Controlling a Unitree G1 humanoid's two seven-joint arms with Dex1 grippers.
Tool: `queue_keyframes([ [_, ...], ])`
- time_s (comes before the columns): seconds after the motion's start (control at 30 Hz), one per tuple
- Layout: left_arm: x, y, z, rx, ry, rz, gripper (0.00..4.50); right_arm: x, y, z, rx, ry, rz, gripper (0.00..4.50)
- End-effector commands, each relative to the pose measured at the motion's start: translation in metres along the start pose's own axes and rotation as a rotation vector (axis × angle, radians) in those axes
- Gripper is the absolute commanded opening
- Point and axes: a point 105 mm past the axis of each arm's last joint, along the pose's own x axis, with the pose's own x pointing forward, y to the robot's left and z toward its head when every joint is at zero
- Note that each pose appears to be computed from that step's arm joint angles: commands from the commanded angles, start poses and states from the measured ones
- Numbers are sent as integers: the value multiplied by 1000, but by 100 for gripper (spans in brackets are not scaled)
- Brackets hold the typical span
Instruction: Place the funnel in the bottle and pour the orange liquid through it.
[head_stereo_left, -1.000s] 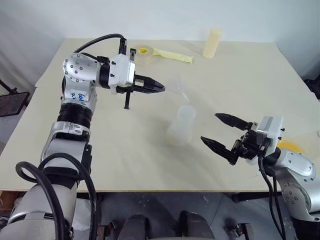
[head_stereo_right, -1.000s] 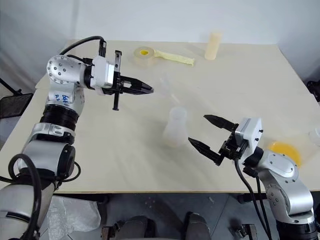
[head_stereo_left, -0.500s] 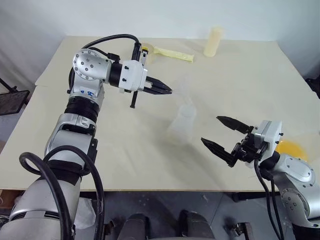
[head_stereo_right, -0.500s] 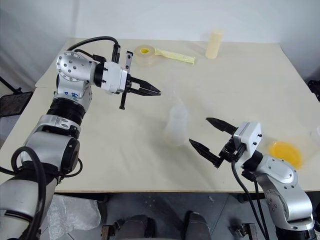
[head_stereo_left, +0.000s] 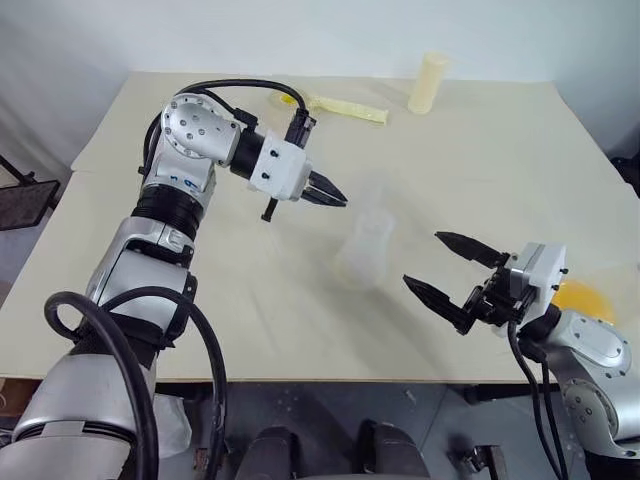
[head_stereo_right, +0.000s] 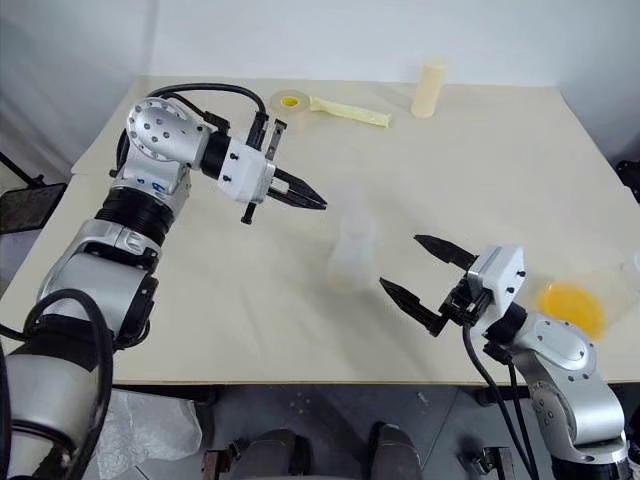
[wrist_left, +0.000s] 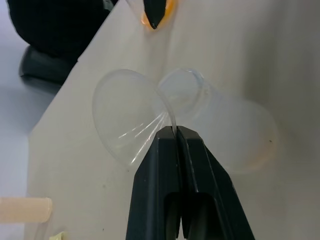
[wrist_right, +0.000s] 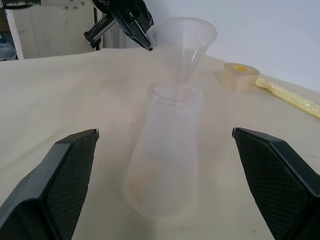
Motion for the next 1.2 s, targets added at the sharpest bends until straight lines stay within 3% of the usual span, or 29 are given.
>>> queue_keyframes([
  [0.03, -4, 2, 13, 72, -11, -104, 21, -2, 1, 14, -52, -47, -7, 450],
  [0.13, 0, 4, 18, 87, -24, -127, 87, -2, 1, 13, -55, -47, -13, 450],
  [0.47, -2, 11, 25, 99, -39, -116, 406, -3, 0, 12, -61, -45, -20, 450],
  [0.53, -5, 13, 27, 73, -66, -85, 448, -4, 0, 12, -63, -42, -20, 450],
  [0.87, -48, 9, 21, -386, -292, 221, 449, -31, -10, 15, -92, 6, -132, 450],
  [1.03, -56, -26, 5, -648, -351, 402, 449, -53, -23, 13, -98, 62, -288, 450],
  [1.2, -46, -74, -15, -826, -328, 503, 449, -77, -28, 13, -69, 79, -445, 450],
])
